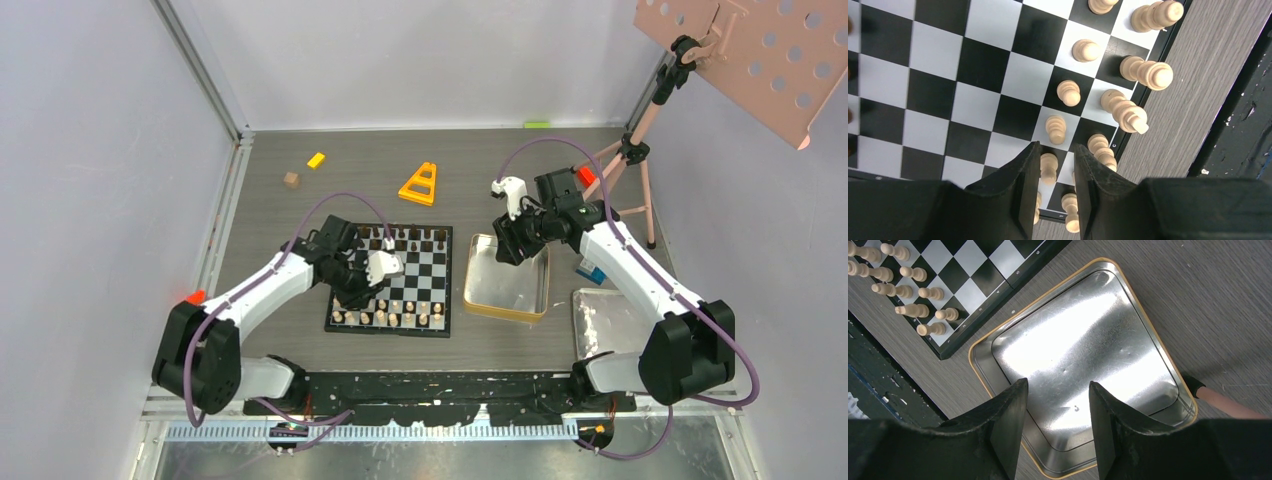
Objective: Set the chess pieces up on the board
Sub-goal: Place the chess piece on the chessboard, then reset both arms
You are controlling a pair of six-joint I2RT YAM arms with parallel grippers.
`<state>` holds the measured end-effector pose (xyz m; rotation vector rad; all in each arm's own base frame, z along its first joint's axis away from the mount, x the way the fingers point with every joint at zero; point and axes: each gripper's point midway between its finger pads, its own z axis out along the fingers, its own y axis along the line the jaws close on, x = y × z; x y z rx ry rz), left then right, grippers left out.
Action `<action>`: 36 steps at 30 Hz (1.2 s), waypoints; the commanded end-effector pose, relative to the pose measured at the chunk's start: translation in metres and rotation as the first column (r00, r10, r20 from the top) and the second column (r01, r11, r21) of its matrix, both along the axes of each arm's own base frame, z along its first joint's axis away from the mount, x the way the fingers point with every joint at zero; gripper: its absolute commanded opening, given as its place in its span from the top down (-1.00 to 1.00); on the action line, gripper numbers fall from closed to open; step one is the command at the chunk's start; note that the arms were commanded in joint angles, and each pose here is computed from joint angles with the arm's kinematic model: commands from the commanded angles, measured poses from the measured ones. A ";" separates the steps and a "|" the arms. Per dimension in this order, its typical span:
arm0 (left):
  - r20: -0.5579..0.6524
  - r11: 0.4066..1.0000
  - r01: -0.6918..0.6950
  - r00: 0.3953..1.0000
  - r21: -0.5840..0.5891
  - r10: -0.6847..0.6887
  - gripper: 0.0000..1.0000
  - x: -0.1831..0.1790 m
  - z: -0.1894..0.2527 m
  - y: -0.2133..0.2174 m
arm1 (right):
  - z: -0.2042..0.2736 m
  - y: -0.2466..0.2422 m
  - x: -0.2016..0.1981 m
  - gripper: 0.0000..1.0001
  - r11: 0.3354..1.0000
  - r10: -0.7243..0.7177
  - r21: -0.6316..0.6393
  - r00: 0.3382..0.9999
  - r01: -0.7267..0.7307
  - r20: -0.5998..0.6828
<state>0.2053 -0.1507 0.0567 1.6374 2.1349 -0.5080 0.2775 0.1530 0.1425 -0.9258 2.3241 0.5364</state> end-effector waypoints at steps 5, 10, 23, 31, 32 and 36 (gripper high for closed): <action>0.152 0.997 -0.037 0.987 -0.067 0.046 0.30 0.023 0.054 -0.005 | 0.024 -0.003 0.014 -0.09 1.000 -0.023 0.001 0.997 0.023 0.077; 0.222 0.986 -0.123 0.964 -0.111 0.146 0.29 0.049 0.086 0.004 | 0.036 -0.016 0.029 -0.14 0.996 -0.090 -0.016 0.989 0.093 0.117; 0.251 0.689 -0.531 0.671 -0.494 0.698 -0.24 0.146 0.178 0.057 | 0.086 -0.089 0.094 -0.38 0.872 -0.490 0.086 0.852 0.483 0.184; 0.096 0.408 -0.690 0.444 -0.599 0.891 -0.74 0.161 0.188 0.114 | 0.094 -0.117 0.099 -0.69 0.791 -0.609 0.108 0.759 0.602 0.231; 0.078 0.379 -0.705 0.420 -0.599 0.904 -0.79 0.159 0.188 0.123 | 0.089 -0.119 0.096 -0.79 0.784 -0.618 0.096 0.753 0.614 0.227; 0.025 0.296 -0.736 0.355 -0.609 0.935 -0.99 0.149 0.190 0.146 | 0.083 -0.126 0.074 -0.99 0.755 -0.651 0.095 0.723 0.649 0.231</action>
